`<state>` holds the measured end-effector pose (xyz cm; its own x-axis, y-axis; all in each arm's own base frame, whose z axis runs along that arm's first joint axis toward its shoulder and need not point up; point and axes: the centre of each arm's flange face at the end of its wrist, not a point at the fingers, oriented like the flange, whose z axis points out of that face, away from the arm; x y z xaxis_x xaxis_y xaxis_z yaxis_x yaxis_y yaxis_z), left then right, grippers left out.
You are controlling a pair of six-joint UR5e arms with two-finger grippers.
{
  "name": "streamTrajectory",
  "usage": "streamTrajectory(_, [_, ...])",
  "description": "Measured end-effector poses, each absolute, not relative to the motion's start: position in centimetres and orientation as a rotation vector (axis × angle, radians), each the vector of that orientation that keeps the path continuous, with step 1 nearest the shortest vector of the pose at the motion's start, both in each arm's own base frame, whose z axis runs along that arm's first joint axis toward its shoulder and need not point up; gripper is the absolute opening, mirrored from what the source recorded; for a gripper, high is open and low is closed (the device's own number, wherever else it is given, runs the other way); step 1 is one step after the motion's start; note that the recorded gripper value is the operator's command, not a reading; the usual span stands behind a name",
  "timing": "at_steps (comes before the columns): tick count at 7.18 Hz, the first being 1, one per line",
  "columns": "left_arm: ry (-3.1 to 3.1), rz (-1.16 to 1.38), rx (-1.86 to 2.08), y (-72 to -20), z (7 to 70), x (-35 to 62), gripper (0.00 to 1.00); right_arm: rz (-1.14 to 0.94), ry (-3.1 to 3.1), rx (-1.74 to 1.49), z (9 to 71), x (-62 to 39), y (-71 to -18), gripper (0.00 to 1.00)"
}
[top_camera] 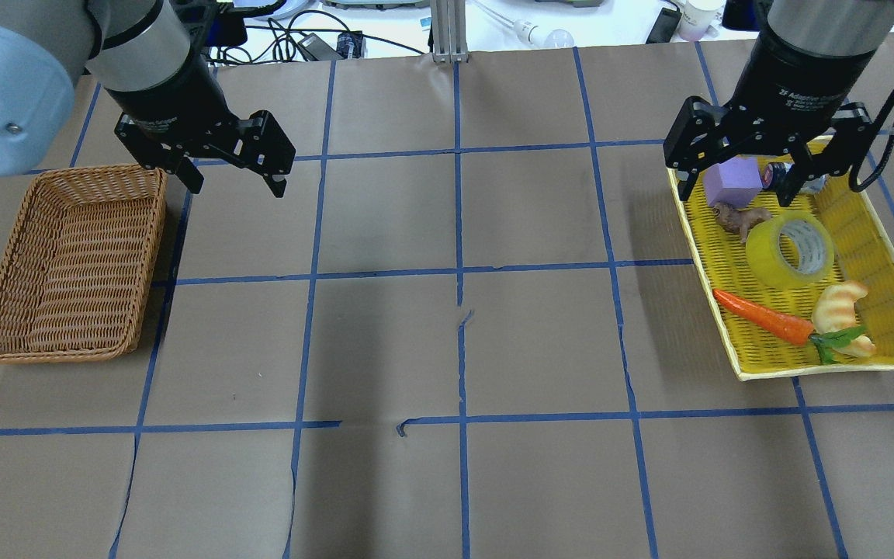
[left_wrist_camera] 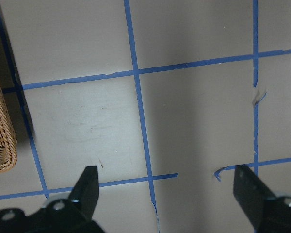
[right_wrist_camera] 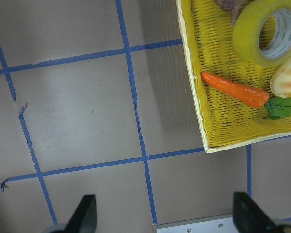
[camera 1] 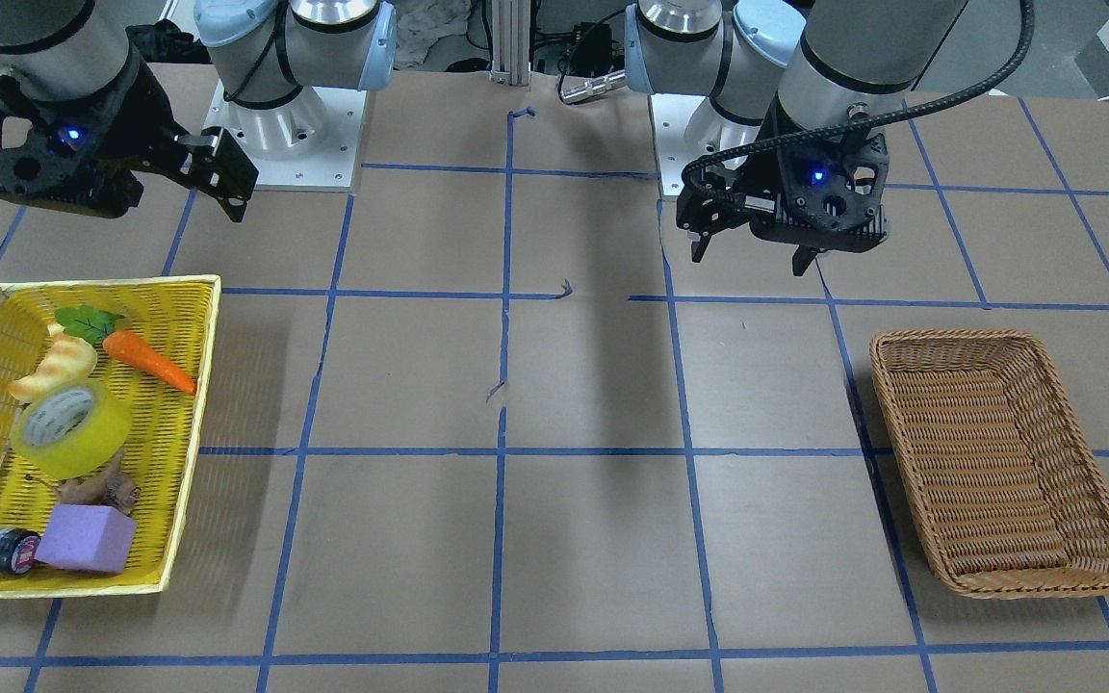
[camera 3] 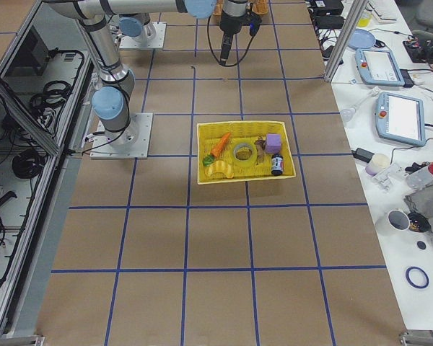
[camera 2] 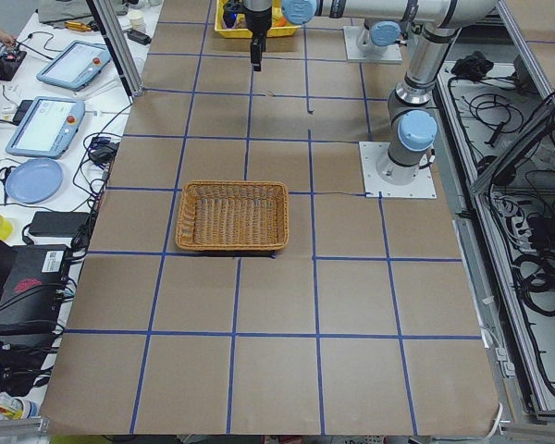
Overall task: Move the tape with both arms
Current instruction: 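Lower the right gripper into the yellow basket over the yellow tape roll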
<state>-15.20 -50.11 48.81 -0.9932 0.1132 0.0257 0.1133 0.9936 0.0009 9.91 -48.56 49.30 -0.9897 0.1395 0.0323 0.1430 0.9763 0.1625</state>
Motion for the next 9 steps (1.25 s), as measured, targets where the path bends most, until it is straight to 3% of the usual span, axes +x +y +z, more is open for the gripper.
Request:
streamTrajectory(4, [-3.109,-0.017,-0.173,-50.1,48.2,-15.1,1.0,-0.214,-3.089,-0.345,46.7,3.6,-52.1,1.0])
streamTrajectory(9, [-3.108,-0.014,-0.172,-50.1,47.5,-15.2,1.0,-0.125,-3.074,-0.511,33.8,-7.0,-56.9,1.0])
